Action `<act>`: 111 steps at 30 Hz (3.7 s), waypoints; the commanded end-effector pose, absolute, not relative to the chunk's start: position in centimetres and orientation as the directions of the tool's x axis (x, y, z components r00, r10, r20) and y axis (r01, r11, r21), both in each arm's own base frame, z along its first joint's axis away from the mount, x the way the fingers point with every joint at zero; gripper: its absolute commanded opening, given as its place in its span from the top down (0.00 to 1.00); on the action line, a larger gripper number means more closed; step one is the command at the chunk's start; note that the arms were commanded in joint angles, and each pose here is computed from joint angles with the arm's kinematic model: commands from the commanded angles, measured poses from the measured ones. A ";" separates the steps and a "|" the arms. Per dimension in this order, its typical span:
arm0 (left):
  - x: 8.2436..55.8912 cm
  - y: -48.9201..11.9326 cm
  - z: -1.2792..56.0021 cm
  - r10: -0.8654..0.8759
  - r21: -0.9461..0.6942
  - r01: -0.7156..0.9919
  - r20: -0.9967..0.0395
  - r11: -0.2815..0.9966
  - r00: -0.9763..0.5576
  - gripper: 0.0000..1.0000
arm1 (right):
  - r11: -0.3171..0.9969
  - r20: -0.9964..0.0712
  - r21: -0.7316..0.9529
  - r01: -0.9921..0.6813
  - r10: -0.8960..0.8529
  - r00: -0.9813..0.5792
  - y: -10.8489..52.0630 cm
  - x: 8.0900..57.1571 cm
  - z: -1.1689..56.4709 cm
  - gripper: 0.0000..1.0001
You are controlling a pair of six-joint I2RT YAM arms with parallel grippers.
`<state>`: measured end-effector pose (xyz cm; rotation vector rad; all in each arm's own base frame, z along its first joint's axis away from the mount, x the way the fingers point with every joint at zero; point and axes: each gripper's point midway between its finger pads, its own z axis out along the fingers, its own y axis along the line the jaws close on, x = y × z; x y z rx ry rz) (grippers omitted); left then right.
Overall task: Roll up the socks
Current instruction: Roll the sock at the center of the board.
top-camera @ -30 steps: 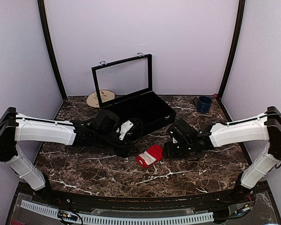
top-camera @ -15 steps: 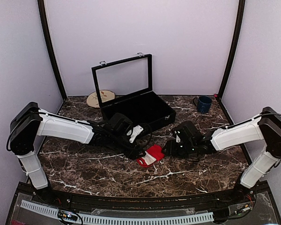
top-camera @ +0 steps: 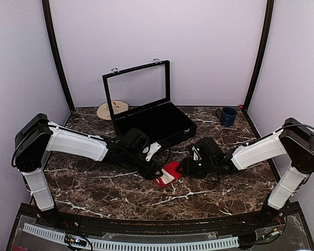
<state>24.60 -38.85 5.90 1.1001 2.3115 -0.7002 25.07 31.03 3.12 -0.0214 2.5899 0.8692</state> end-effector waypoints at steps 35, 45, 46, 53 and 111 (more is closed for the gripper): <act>20.7 -36.7 4.3 0.555 -0.324 0.762 -0.535 0.561 -0.637 0.44 | 0.806 -0.326 0.564 -0.180 0.017 -0.945 30.1 22.2 0.7 0.55; 20.7 -37.2 4.2 0.546 -0.347 0.748 -0.522 0.566 -0.656 0.45 | 0.782 -0.307 0.596 -0.183 0.012 -0.952 29.7 20.8 0.3 0.53; 20.6 -37.3 4.2 0.545 -0.349 0.747 -0.522 0.566 -0.657 0.45 | 0.779 -0.305 0.599 -0.185 0.009 -0.952 29.9 20.8 0.2 0.53; 20.6 -37.6 4.5 0.545 -0.352 0.745 -0.519 0.567 -0.659 0.45 | 0.762 -0.283 0.619 -0.189 -0.009 -0.959 31.3 20.3 -0.4 0.53; 23.4 -40.8 12.3 0.338 -0.668 0.520 -0.395 0.533 -0.854 0.48 | 0.706 -0.585 -0.510 -0.492 -0.703 -0.403 30.4 18.1 3.4 1.00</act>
